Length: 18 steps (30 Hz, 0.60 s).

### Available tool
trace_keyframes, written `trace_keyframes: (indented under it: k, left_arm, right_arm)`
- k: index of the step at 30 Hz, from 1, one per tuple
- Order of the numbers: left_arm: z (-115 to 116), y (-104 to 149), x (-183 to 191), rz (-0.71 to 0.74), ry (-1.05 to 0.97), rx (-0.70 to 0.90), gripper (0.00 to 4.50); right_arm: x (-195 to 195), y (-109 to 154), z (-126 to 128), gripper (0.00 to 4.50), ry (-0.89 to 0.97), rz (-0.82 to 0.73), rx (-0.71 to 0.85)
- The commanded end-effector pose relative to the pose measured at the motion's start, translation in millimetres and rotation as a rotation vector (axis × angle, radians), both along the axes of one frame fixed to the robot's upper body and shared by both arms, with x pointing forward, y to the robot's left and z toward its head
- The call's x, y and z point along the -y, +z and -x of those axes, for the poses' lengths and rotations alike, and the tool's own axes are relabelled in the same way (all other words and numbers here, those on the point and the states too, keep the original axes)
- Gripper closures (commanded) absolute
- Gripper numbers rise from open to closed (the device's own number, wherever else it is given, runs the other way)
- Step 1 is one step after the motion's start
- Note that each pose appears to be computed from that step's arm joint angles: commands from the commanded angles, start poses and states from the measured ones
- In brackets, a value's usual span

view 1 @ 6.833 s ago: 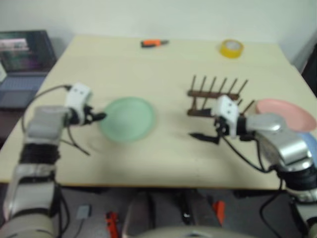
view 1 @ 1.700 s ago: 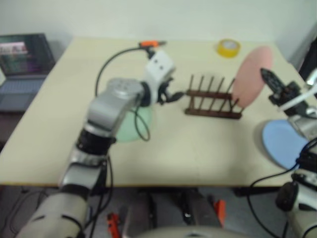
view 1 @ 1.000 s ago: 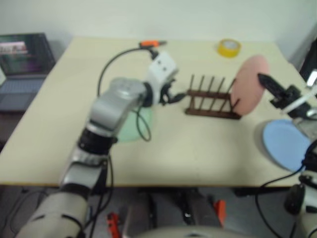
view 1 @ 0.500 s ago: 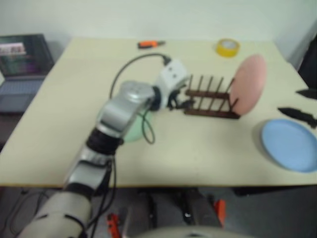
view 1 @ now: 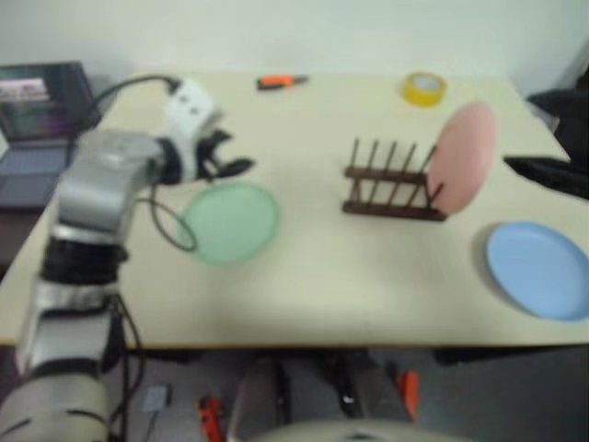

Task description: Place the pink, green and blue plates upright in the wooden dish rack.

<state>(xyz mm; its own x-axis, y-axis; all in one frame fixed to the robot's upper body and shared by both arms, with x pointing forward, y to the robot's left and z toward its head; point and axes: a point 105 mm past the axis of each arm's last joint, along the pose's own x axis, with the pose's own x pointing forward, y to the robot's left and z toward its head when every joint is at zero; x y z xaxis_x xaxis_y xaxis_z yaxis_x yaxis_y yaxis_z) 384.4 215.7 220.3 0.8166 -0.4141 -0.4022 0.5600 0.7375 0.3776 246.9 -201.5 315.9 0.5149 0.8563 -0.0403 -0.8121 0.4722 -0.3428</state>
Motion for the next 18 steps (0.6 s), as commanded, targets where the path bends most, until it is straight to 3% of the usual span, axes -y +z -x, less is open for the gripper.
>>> trace_keyframes:
  k: [1, 7, 13, 18]
  left_arm:
    - [-9, -13, -35, 0.047, 0.131, -0.033, 1.14]
    - [-23, -37, -45, 0.1, 0.217, -0.101, 1.14]
    - [-20, -83, -45, 0.09, 0.249, -0.227, 1.14]
    - [-16, -99, -32, 0.121, 0.214, -0.262, 1.14]
  right_arm:
    - [-32, -20, -7, 0.04, 0.088, 0.017, -0.038]
    - [-51, -35, -14, 0.04, 0.124, 0.012, -0.064]
    - [-55, -38, -14, 0.04, 0.127, 0.028, -0.073]
    - [-62, -40, -14, 0.04, 0.131, 0.041, -0.072]
